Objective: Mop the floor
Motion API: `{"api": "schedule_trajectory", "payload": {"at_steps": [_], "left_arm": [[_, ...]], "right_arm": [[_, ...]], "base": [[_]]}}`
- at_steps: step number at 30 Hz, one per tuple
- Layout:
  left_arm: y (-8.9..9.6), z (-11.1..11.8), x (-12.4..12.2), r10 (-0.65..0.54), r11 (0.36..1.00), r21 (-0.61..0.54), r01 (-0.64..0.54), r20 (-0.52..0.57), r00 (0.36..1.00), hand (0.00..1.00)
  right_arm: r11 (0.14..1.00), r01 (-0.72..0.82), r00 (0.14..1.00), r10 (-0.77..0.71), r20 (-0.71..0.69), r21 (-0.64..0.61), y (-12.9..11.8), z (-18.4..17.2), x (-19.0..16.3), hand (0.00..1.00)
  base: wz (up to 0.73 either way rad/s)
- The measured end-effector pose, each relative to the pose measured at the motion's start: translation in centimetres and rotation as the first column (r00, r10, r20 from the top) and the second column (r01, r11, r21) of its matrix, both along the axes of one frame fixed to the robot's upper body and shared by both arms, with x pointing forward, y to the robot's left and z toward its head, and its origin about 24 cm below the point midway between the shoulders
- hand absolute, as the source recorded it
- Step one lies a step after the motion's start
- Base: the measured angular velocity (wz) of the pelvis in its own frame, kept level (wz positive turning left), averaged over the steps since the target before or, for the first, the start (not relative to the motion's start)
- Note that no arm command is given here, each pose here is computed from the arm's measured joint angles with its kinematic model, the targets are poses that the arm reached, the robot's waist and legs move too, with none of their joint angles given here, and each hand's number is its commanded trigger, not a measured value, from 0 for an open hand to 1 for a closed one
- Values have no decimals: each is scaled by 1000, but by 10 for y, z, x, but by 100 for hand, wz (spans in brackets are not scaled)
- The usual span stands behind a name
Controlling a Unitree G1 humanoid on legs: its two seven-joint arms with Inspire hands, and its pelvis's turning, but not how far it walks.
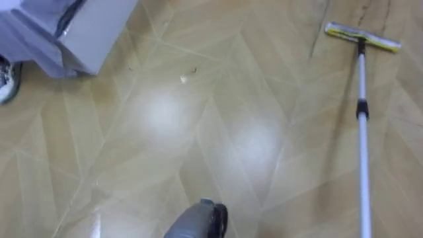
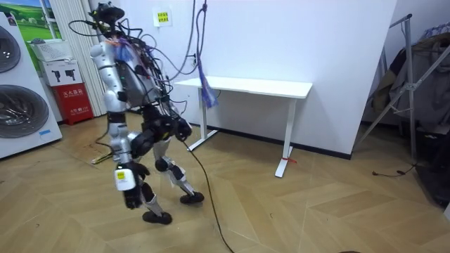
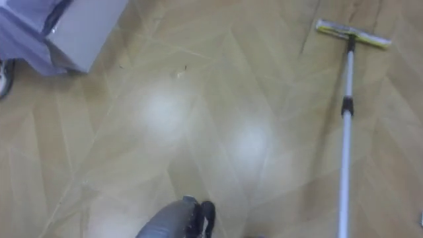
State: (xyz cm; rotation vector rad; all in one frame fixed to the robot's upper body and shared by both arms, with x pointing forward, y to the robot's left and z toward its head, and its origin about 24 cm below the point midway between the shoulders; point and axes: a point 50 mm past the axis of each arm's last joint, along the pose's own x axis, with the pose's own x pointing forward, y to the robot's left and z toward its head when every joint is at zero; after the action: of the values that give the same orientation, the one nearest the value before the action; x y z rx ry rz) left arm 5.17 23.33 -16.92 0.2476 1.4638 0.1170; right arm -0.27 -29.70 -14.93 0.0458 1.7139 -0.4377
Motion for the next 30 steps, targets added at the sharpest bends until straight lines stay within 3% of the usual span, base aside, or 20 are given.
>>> {"api": "schedule_trajectory", "payload": {"at_steps": [5,10,13,15,18,20,24,28,30], "left_arm": [[-10,-2,1,-4,1000,20,4,18,1000,0],[-8,-2,-2,7,999,38,-7,0,1000,0],[-2,-1,-5,29,998,48,-29,-12,999,0],[6,1,-10,14,998,69,-12,-33,999,0],[20,4,-17,14,995,98,-9,-52,999,0],[24,5,-24,14,995,98,-8,-65,998,0],[19,3,-36,4,1000,21,-2,-115,993,0],[4,-1,-28,-9,999,-33,5,-99,995,0],[1,-2,-24,-14,999,-35,11,-78,997,0]], "right_arm": [[999,-28,993,33,-111,45,26,-8,-37,100],[998,-36,991,43,-123,57,34,-10,-19,100],[998,-63,998,63,-9,-18,10,0,43,100],[991,-97,982,110,150,-95,-6,17,107,100],[993,-69,939,98,331,-98,-6,30,153,100],[996,-52,923,75,378,-70,0,30,160,100],[1000,27,945,-25,326,-2,0,16,120,100],[997,73,993,-69,97,-34,-5,2,28,100],[997,74,997,-75,-19,-17,11,-4,-10,100]], "base": [[-58],[8],[10],[-10],[33],[44],[48],[12],[-25]]}}
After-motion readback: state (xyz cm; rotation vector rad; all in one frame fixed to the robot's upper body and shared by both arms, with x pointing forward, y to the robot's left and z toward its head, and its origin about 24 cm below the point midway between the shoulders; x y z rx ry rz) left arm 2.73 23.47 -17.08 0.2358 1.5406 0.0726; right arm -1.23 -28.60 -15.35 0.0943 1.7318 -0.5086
